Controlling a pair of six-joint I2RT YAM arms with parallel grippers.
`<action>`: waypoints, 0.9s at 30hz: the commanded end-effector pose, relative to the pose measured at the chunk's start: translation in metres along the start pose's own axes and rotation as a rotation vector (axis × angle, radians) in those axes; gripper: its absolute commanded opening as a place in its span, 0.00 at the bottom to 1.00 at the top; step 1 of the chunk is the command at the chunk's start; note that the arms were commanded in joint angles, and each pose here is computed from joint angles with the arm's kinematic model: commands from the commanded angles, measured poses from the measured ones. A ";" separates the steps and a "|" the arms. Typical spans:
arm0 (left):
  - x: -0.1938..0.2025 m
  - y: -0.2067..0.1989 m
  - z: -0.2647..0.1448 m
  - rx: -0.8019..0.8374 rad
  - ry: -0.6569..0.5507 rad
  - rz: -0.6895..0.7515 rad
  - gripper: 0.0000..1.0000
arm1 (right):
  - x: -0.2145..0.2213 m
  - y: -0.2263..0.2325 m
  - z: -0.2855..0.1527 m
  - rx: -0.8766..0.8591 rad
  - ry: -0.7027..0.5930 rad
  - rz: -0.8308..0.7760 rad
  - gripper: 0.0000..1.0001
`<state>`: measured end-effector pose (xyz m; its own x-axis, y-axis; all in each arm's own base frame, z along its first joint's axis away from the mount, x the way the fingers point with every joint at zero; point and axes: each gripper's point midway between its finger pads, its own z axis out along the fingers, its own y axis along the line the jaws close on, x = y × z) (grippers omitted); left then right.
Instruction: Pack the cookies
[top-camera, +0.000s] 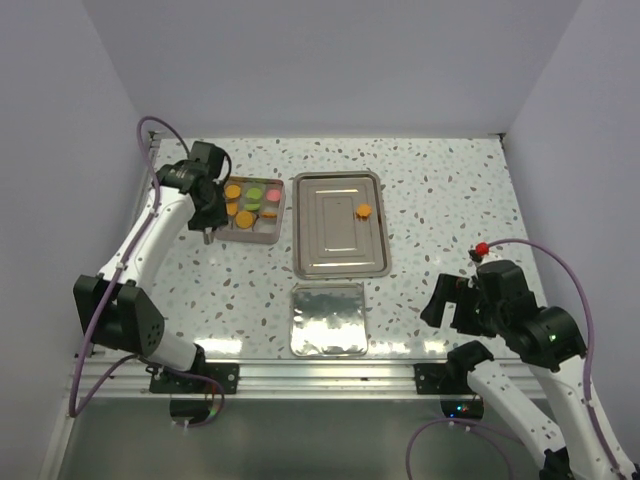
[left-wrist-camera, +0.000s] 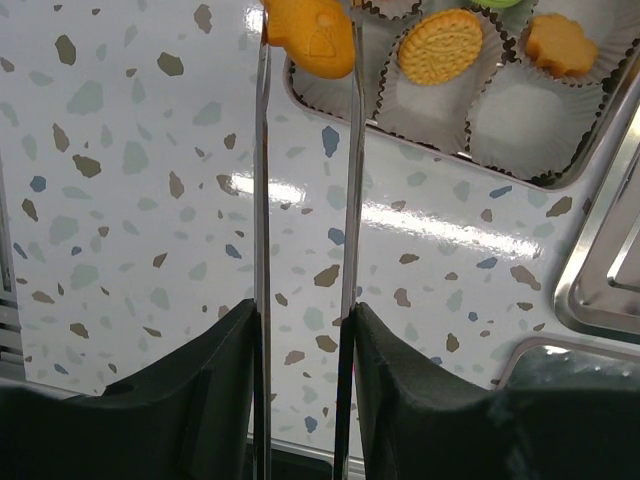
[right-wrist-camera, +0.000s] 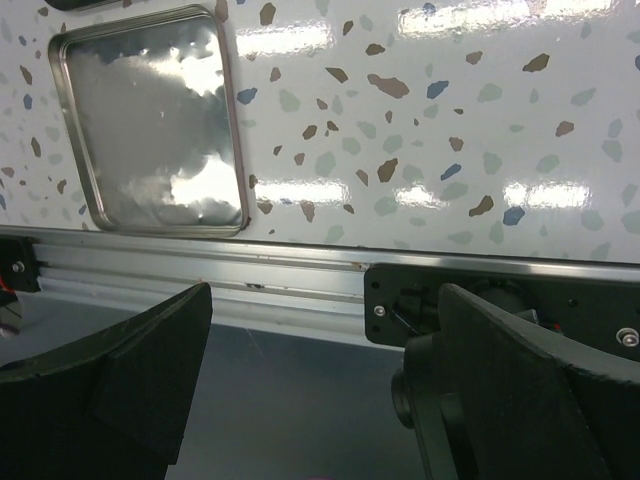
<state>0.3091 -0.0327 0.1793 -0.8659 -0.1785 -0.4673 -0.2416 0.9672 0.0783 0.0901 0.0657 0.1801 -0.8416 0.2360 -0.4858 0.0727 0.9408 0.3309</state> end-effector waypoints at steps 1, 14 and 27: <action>-0.028 0.000 -0.003 -0.003 -0.083 -0.003 0.45 | -0.003 0.000 0.001 0.022 0.013 -0.007 0.99; -0.013 -0.001 0.021 -0.018 -0.048 -0.005 0.46 | -0.003 0.001 0.011 0.026 0.046 -0.023 0.99; -0.005 -0.004 0.020 0.001 -0.034 -0.011 0.52 | -0.002 0.001 0.011 0.029 0.054 -0.035 0.99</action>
<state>0.3176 -0.0321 0.1569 -0.8727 -0.1645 -0.4597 -0.2337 0.9674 0.0976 0.0944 0.0671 0.1718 -0.8709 0.2071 -0.4456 0.0755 0.9524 0.2952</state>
